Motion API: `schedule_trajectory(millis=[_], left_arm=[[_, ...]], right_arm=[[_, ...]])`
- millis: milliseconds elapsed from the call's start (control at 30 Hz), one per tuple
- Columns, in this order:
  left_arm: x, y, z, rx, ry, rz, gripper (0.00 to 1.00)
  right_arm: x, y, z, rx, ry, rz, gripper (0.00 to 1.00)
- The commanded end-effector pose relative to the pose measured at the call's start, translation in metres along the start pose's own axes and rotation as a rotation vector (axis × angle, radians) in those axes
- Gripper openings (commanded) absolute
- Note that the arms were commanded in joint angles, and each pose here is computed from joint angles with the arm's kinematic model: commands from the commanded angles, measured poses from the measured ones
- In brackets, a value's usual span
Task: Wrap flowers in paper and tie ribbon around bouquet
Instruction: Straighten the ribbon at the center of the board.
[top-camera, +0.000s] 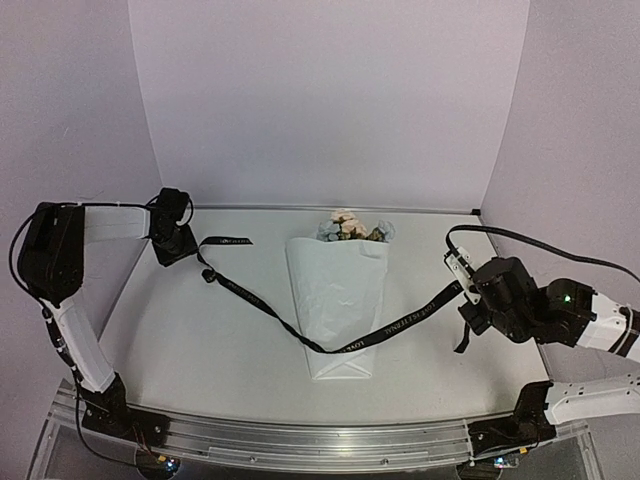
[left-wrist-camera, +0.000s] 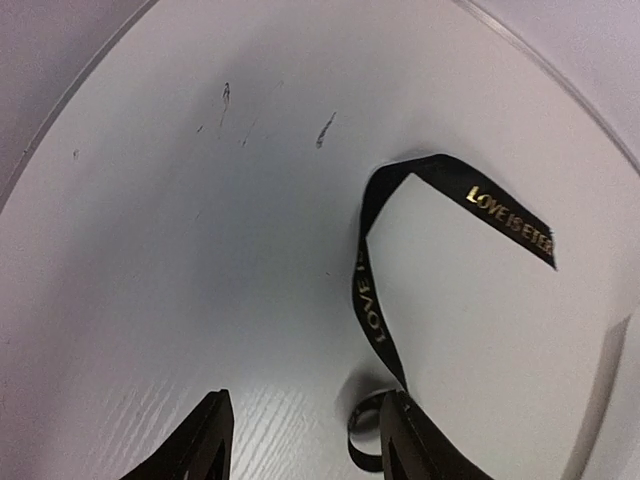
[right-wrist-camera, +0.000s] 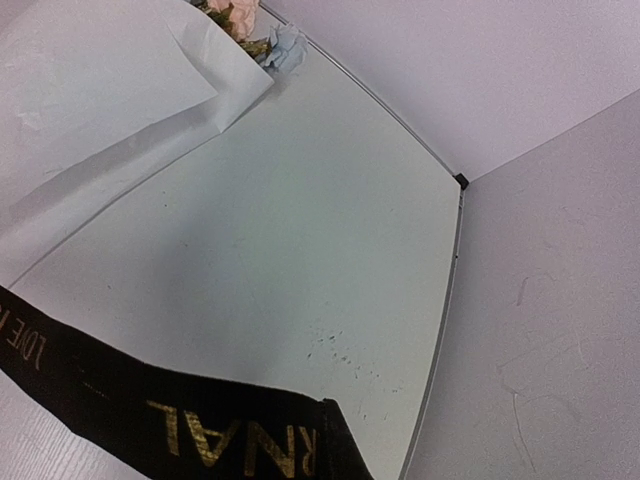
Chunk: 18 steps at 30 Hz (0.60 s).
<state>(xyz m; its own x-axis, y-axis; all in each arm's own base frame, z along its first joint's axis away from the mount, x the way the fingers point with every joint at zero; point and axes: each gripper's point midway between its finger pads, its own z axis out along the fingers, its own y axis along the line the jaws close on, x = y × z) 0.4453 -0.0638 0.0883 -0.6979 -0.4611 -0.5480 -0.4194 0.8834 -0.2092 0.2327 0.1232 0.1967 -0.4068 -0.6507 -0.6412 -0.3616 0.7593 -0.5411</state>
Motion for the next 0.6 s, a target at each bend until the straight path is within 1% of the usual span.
schedule_trajectory(millis=[0,100,200,333,467,567], left_arm=[[-0.027,-0.029,0.025,0.062,-0.021,0.070,0.52],[-0.025,-0.031,0.049,0.047,0.001,0.095,0.51],[-0.029,-0.034,0.065,0.043,-0.005,0.101,0.51],[-0.034,-0.029,0.086,0.005,-0.004,0.107,0.47],[-0.044,-0.028,0.099,-0.015,-0.017,0.115,0.41],[-0.051,-0.032,0.106,0.006,-0.030,0.118,0.32]], right_arm=[[0.006,-0.007,-0.002,0.020,0.015,0.033,0.00],[0.008,-0.008,-0.002,0.021,0.018,0.045,0.00],[0.011,-0.009,-0.001,0.025,0.023,0.054,0.00],[0.014,-0.012,-0.001,0.032,0.032,0.059,0.00],[0.018,-0.017,-0.002,0.046,0.039,0.077,0.00],[0.023,-0.023,-0.001,0.058,0.057,0.095,0.00]])
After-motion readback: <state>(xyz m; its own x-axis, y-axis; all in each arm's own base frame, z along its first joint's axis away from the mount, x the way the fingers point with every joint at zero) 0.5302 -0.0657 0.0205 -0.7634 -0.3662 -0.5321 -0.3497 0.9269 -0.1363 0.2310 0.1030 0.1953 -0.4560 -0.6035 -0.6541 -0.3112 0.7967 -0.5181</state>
